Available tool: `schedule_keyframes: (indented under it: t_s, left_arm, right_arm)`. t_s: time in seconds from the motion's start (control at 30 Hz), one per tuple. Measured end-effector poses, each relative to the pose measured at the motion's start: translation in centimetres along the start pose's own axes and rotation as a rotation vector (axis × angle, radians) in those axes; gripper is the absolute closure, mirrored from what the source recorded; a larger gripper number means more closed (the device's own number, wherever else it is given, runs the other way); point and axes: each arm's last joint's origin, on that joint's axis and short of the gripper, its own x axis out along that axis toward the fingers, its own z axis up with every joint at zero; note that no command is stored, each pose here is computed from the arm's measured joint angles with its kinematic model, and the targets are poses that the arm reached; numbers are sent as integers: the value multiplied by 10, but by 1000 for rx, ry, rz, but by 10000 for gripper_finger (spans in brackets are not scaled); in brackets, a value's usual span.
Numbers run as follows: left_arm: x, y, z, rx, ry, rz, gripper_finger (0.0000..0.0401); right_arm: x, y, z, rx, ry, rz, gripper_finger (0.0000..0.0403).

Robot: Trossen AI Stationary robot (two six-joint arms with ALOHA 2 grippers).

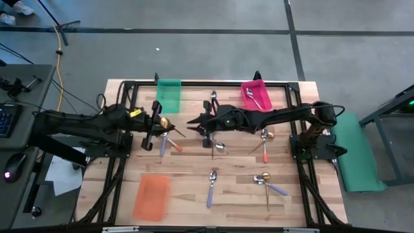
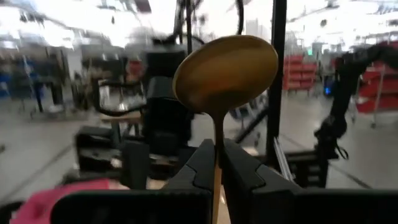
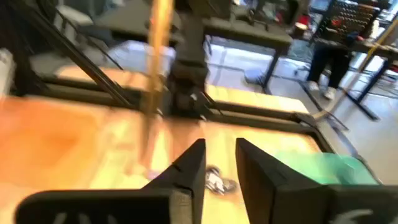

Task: Sort silverware by color (type)
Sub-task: Put the gold spoon into the orange bin

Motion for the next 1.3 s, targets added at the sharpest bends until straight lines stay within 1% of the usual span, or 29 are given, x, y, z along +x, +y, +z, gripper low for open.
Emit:
schedule_keyframes:
  t_s: [0.13, 0.17, 0.27, 0.4, 0.53, 0.63, 0.7, 0.8, 0.9, 1.1, 1.2, 1.3]
  left_arm:
    - [2, -5, 7, -19, 102, 19, 400]
    - [2, -8, 9, -26, 126, 17, 400]
    - [2, -16, 13, -29, 191, 26, 400]
    - [-1, -28, 16, -63, 292, 44, 400]
    - [-8, -38, 16, -154, 430, 83, 400]
    - [-11, -46, 16, -239, 531, 118, 400]
    - [-11, -53, 14, -298, 599, 131, 400]
    - [-6, -67, 12, -386, 687, 131, 400]
    - [3, -86, 8, -463, 800, 139, 400]
    - [14, -128, -7, -621, 1043, 202, 400]
    - [18, -148, -17, -712, 1104, 237, 400]
    - [21, -160, -28, -795, 1141, 321, 400]
  right_arm:
    - [2, -2, -7, -51, 59, -18, 390]
    - [3, -3, -11, -57, 60, -18, 396]
    - [2, -6, -29, -54, 32, -42, 392]
    - [-5, -8, -66, -1, -24, -78, 400]
    - [-18, -10, -101, 84, -71, -113, 400]
    - [-28, -14, -117, 118, -110, -142, 402]
    - [-33, -18, -123, 143, -129, -157, 402]
    - [-35, -23, -127, 153, -116, -171, 402]
    - [-35, -26, -128, 161, -112, -181, 402]
    - [-35, -27, -128, 161, -105, -179, 403]
    - [-35, -26, -129, 169, -97, -178, 403]
    - [-35, -26, -130, 170, -90, -177, 403]
